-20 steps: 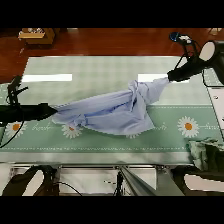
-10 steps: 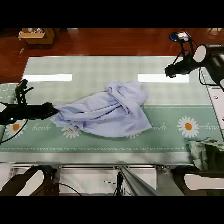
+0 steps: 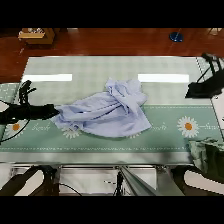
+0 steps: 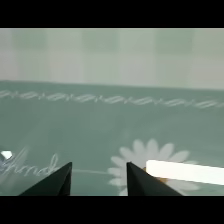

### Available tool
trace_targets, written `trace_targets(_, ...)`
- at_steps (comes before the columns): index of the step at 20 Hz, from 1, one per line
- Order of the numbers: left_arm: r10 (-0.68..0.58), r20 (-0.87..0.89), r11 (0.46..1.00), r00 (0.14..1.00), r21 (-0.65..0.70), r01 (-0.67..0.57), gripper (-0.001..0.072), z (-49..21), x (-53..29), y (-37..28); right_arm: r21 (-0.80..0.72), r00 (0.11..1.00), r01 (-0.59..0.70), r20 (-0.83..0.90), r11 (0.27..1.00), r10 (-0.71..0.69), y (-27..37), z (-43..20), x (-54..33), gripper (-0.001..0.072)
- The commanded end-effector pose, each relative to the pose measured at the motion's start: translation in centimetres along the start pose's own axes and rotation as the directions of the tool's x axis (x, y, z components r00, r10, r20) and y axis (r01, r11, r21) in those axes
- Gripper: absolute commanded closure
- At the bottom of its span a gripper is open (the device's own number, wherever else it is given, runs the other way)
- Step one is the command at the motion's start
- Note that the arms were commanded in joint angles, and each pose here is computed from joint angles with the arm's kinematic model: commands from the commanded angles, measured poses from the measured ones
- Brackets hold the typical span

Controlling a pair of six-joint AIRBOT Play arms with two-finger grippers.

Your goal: Fold the shirts.

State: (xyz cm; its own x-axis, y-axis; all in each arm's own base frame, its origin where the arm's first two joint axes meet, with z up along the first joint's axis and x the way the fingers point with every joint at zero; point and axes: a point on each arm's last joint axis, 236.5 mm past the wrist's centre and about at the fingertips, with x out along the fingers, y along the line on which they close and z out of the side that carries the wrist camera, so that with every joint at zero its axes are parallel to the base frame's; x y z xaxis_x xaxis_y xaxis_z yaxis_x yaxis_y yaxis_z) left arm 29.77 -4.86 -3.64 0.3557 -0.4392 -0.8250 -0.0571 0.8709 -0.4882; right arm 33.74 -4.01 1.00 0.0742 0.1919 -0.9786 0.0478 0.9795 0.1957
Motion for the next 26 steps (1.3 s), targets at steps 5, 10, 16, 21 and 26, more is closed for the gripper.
trace_targets(5,0.000,-0.001,0.999,1.000,0.038,0.000,0.0685,0.0,0.0,0.0,0.205,0.920,-0.387,0.024,0.899,0.390,7.5,-6.2,7.7,0.0241)
trace_targets(10,0.000,-0.001,0.999,1.000,0.038,0.000,0.0684,0.0,0.0,0.0,0.152,0.924,-0.380,0.015,0.912,0.382,10.3,-7.3,10.7,0.0219)
trace_targets(16,0.000,-0.002,0.999,1.000,0.038,0.000,0.0685,0.0,0.0,0.0,0.126,0.938,-0.346,0.010,0.930,0.347,13.0,-7.4,13.2,0.0219)
trace_targets(21,-0.003,-0.010,0.999,1.000,0.038,0.004,0.0685,-0.2,0.0,-0.1,0.163,0.942,-0.324,-0.038,0.932,0.334,13.9,-8.1,15.4,0.0230)
trace_targets(26,-0.002,-0.007,0.999,1.000,0.038,0.003,0.0685,-0.2,0.0,0.0,0.107,0.927,-0.351,-0.095,0.930,0.361,16.5,-9.5,16.2,0.0503)
